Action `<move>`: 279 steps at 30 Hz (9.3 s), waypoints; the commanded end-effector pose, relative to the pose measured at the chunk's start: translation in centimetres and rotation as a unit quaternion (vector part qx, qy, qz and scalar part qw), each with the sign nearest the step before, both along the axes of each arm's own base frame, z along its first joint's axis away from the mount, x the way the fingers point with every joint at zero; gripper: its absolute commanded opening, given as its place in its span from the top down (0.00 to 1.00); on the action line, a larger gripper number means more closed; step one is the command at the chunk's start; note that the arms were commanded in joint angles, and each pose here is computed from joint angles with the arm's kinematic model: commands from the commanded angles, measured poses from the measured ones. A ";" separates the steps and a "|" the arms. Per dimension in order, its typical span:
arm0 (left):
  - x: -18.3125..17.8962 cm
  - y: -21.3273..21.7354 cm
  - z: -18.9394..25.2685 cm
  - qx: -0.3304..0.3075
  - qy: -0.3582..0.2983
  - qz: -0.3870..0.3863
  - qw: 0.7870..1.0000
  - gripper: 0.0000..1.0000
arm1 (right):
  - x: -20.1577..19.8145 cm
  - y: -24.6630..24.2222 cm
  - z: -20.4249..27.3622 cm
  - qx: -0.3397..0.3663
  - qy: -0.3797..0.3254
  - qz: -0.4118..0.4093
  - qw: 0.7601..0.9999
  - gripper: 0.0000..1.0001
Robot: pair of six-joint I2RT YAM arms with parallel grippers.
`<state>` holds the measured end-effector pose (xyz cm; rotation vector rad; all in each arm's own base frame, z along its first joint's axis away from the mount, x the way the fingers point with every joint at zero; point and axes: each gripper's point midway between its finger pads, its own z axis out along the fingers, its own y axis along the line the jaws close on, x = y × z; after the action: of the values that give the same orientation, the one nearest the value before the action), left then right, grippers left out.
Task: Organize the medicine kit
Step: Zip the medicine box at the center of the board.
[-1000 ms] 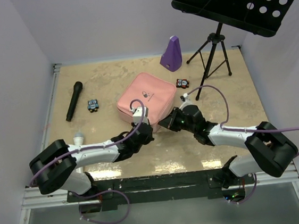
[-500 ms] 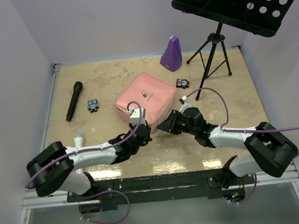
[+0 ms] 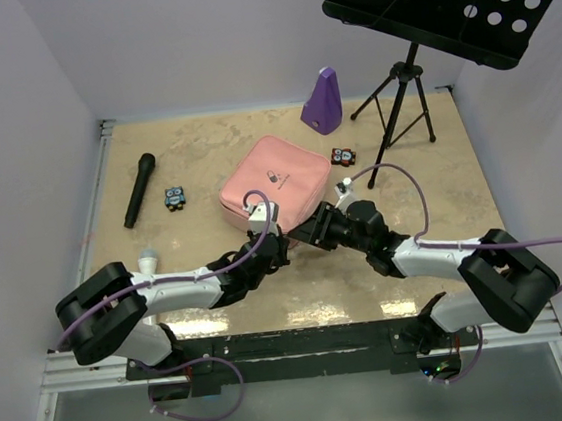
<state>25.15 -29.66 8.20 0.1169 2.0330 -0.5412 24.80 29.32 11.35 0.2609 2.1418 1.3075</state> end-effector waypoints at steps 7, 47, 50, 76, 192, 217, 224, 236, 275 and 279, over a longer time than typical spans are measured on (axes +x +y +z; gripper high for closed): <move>0.6 -1.8 2.8 -0.047 -0.035 -0.024 0.998 1.00 | 1.8 0.6 -0.1 0.013 0.025 -0.039 0.999 0.59; 0.4 -2.2 2.8 -0.046 -0.041 -0.040 0.997 1.00 | 2.7 -1.1 -0.2 0.002 0.040 -0.085 0.996 0.42; 0.4 -2.1 2.8 -0.045 -0.042 -0.039 0.997 1.00 | 2.5 -1.4 -0.3 -0.001 0.040 -0.085 0.996 0.42; -0.2 -3.4 2.7 -0.062 -0.040 -0.070 0.995 1.00 | 4.3 -0.4 -1.4 0.015 0.053 -0.082 0.995 0.76; -2.7 14.3 -4.0 -0.053 0.052 0.175 0.982 1.00 | 3.9 -0.2 -0.5 -0.038 0.019 -0.012 0.999 1.00; -0.6 5.1 -0.5 -0.072 0.014 0.014 0.997 1.00 | -0.2 3.3 1.5 -0.006 -0.006 0.094 0.996 0.32; -0.4 1.9 0.1 -0.073 0.010 -0.023 0.997 1.00 | 1.7 2.5 2.0 -0.008 0.001 0.026 1.000 0.32; -0.4 -0.7 0.6 -0.078 0.006 -0.054 0.995 1.00 | 5.2 1.0 0.9 -0.020 0.028 -0.078 0.996 0.39; -3.2 7.9 -3.5 -0.036 0.052 0.038 0.997 1.00 | 9.1 -3.7 0.0 -0.033 0.012 -0.125 0.991 1.00; -3.8 9.1 -3.5 -0.039 0.056 0.051 0.996 1.00 | 9.6 -4.3 0.1 -0.035 0.008 -0.132 0.991 1.00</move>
<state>22.42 -24.10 7.89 -0.0239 2.0177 -0.7248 29.71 28.53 10.19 0.4223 2.2349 1.2405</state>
